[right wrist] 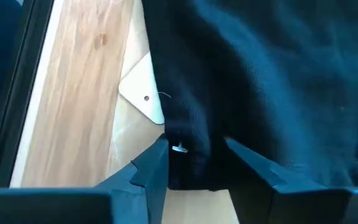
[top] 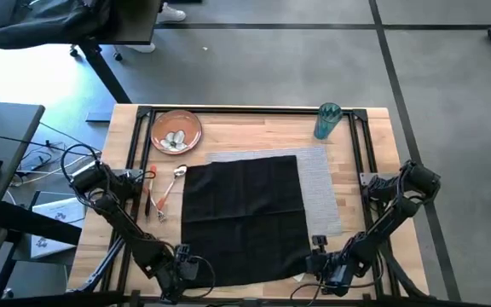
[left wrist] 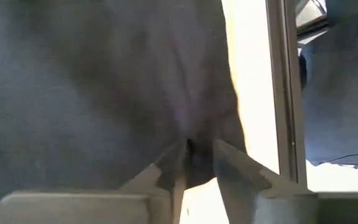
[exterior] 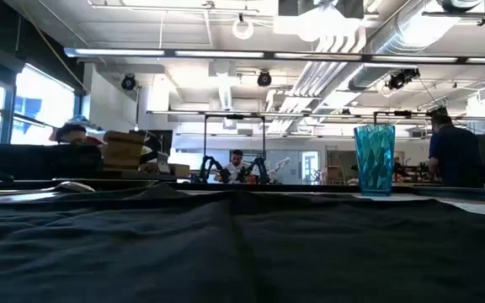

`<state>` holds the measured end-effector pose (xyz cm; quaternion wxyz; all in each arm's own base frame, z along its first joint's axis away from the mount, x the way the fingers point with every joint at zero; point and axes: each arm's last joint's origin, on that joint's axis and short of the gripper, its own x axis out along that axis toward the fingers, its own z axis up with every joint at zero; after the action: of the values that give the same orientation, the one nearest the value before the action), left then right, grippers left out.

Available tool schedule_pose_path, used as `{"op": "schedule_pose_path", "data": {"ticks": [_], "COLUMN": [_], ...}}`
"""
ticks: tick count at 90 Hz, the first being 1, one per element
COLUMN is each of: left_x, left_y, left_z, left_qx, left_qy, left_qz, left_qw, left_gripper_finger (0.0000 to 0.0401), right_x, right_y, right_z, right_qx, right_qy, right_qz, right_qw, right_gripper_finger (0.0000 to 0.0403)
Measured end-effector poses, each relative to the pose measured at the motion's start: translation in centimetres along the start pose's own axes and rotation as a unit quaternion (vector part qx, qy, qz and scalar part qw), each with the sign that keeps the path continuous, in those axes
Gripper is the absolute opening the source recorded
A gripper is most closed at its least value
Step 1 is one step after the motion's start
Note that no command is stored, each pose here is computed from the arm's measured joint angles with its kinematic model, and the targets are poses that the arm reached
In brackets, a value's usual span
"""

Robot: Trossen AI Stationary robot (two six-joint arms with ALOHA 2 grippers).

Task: Set table place
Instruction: Fold the black table napkin

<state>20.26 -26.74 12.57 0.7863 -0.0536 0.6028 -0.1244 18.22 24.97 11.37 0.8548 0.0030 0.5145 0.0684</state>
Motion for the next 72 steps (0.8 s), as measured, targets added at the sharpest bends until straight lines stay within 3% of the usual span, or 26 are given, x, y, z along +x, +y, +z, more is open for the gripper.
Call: {"op": "schedule_pose_path", "data": {"ticks": [7,16,35,51,72], "left_x": [-0.1,-0.5,-3.9,-6.5,-6.3], "left_y": [0.0,0.1,0.0,-0.2,-0.5], "left_z": [-0.2,-0.3,-0.1,0.1,0.3], "left_qx": [0.004,-0.008,-0.038,-0.067,-0.059], "left_qy": [0.020,0.032,0.012,-0.023,-0.070], "left_qz": [-0.008,-0.010,-0.034,-0.056,-0.039], "left_qw": [1.000,0.999,0.999,0.996,0.995], "left_gripper_finger": [0.0007,0.0005,0.0000,0.0000,0.0001], "right_x": [0.0,-0.1,-1.1,-3.2,-3.9], "right_y": [0.0,0.1,1.2,2.3,2.6], "right_z": [0.0,0.1,1.4,3.5,4.3], "right_qx": [0.016,0.018,-0.035,-0.056,-0.044], "right_qy": [0.004,0.011,0.032,0.030,-0.011], "right_qz": [0.003,0.011,0.007,-0.032,-0.065], "right_qw": [1.000,1.000,0.999,0.997,0.997], "right_gripper_finger": [0.0058,0.0010,0.0001,0.0000,0.0000]}}
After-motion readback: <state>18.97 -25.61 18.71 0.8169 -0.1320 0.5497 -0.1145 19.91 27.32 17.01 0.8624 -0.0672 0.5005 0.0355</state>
